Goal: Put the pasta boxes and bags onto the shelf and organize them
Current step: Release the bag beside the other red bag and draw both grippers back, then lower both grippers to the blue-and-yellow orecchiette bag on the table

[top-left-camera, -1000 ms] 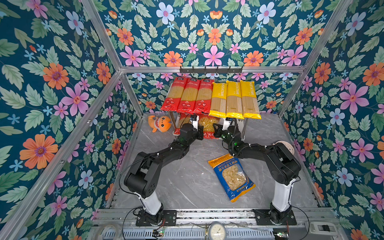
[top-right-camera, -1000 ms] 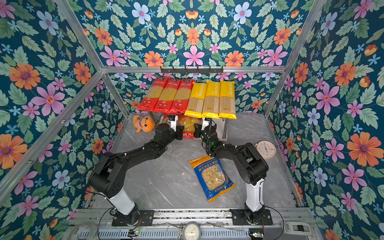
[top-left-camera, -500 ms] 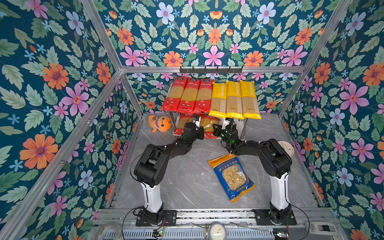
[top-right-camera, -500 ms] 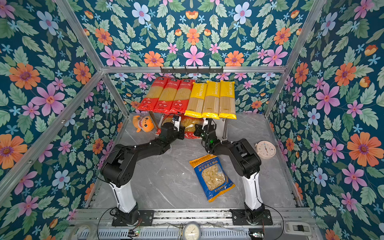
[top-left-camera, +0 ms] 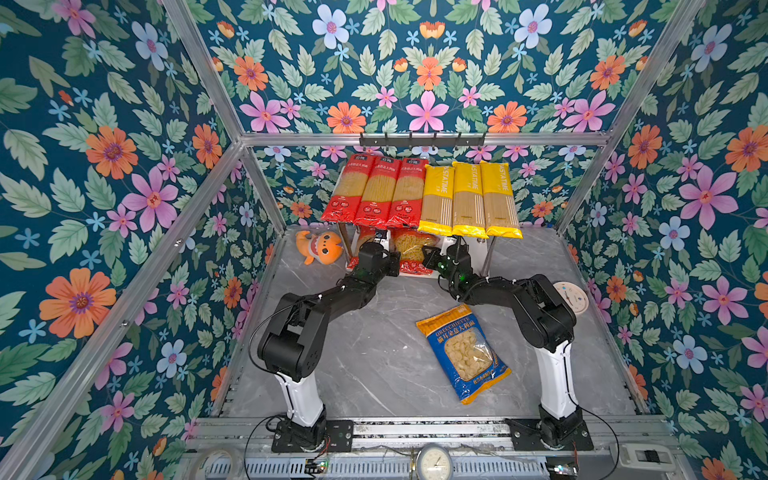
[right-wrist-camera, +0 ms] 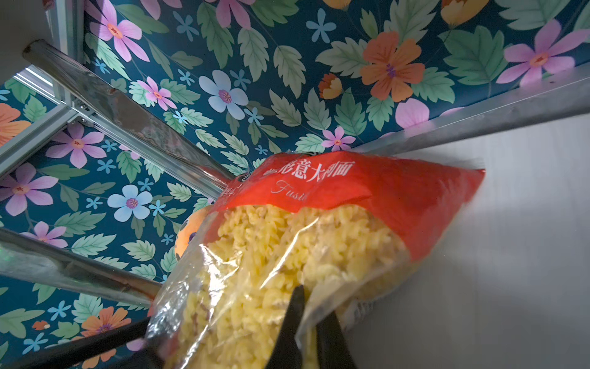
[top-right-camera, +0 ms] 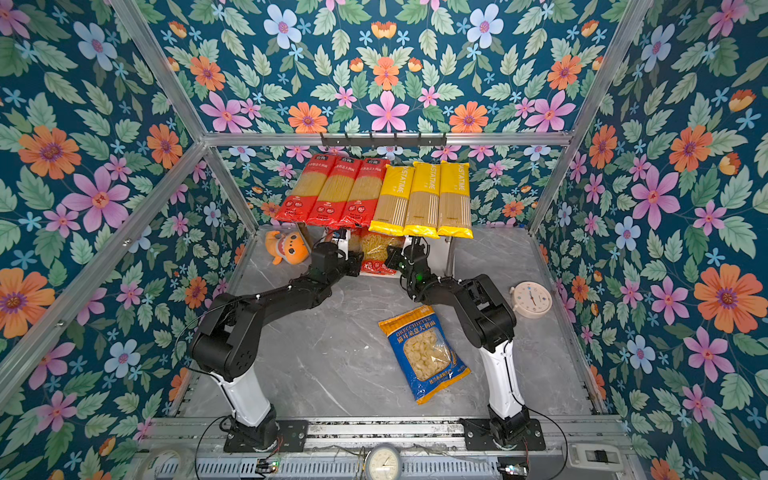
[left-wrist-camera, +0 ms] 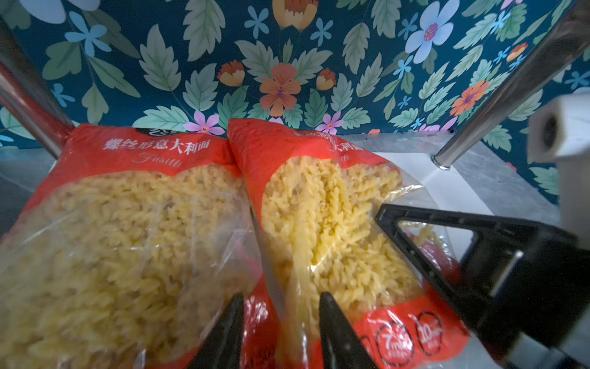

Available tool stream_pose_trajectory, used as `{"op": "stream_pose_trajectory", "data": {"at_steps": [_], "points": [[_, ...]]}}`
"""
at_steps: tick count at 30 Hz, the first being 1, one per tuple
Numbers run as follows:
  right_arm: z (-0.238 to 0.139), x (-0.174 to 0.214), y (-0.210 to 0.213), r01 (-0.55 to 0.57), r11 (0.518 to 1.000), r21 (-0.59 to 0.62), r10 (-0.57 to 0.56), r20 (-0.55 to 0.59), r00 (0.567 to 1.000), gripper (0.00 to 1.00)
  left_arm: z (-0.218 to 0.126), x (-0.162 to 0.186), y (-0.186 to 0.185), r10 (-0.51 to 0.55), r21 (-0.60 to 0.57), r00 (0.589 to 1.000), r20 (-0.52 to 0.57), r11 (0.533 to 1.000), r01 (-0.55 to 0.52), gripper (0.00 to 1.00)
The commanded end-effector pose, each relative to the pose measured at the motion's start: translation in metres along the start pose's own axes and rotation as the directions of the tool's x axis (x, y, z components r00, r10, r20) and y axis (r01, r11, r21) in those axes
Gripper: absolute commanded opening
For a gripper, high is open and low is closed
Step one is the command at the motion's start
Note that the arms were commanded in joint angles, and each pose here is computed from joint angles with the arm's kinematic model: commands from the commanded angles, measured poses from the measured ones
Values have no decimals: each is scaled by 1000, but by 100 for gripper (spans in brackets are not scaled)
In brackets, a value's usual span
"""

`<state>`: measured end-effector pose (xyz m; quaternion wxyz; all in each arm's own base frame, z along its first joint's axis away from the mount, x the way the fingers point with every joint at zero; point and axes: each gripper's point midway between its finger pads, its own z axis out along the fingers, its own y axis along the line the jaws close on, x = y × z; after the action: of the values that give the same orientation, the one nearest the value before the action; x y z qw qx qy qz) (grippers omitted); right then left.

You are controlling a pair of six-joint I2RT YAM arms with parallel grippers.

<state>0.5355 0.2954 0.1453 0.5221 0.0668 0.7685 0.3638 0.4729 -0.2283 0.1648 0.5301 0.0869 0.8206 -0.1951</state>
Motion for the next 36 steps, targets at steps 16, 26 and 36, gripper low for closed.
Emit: {"op": "stream_pose_trajectory", "data": {"at_steps": [16, 26, 36], "points": [[-73, 29, 2, 9, 999, 31, -2, -216, 976, 63, -103, 24, -31, -203, 89, 979, 29, 976, 199, 51], [-200, 79, -27, 91, 963, 252, 38, -464, 885, 62, -149, 126, -113, -267, 214, 939, -218, 925, 313, 64], [-291, 83, -87, 32, 895, 445, 210, -482, 851, 68, -175, 171, -145, -358, 213, 891, -278, 882, 421, 74]]}}
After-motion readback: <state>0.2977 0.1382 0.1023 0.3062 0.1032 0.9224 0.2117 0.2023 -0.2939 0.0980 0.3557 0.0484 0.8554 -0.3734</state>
